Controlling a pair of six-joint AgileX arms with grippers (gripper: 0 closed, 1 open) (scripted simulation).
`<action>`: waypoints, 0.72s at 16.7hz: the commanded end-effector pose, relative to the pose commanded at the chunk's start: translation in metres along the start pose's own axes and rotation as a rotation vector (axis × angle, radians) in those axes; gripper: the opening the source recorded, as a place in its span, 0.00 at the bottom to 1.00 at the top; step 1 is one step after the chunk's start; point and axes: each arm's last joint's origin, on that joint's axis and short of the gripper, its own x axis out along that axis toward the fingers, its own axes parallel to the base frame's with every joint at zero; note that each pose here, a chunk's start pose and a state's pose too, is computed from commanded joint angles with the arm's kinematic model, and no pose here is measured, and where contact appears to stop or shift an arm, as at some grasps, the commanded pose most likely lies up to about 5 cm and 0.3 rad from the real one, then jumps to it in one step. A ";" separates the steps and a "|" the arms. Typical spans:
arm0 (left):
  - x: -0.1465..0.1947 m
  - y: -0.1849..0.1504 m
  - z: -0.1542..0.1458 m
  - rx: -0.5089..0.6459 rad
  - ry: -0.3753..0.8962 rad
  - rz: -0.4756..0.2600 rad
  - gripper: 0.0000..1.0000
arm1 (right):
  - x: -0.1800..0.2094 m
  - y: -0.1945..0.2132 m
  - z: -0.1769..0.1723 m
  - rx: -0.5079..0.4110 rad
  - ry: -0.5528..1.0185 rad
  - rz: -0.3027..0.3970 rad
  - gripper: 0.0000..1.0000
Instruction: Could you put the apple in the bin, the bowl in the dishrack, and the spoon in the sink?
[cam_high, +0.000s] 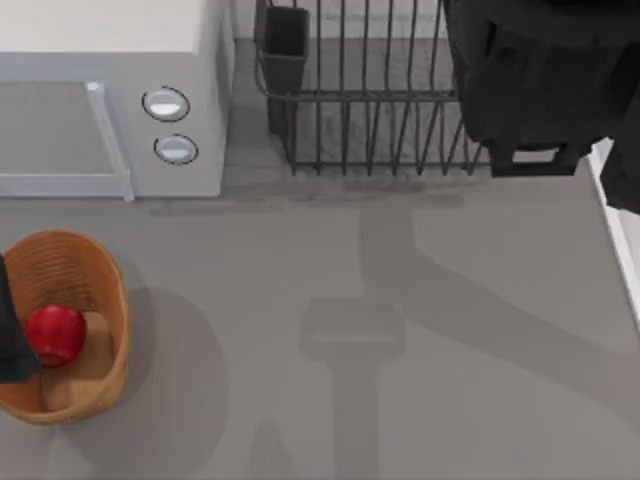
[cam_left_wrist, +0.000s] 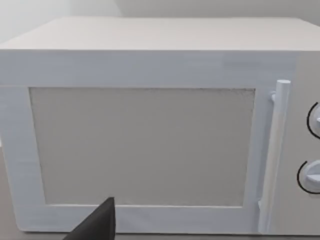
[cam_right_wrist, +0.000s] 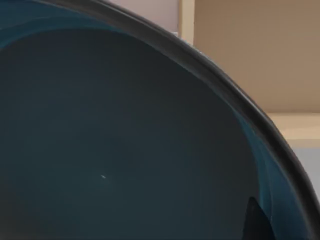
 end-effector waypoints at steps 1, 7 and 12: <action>0.000 0.000 0.000 0.000 0.000 0.000 1.00 | 0.003 0.003 -0.003 0.000 0.000 0.004 0.00; 0.000 0.000 0.000 0.000 0.000 0.000 1.00 | 0.081 0.034 -0.070 -0.002 0.002 0.015 0.00; 0.000 0.000 0.000 0.000 0.000 0.000 1.00 | 0.166 0.021 -0.159 0.007 -0.010 0.005 0.00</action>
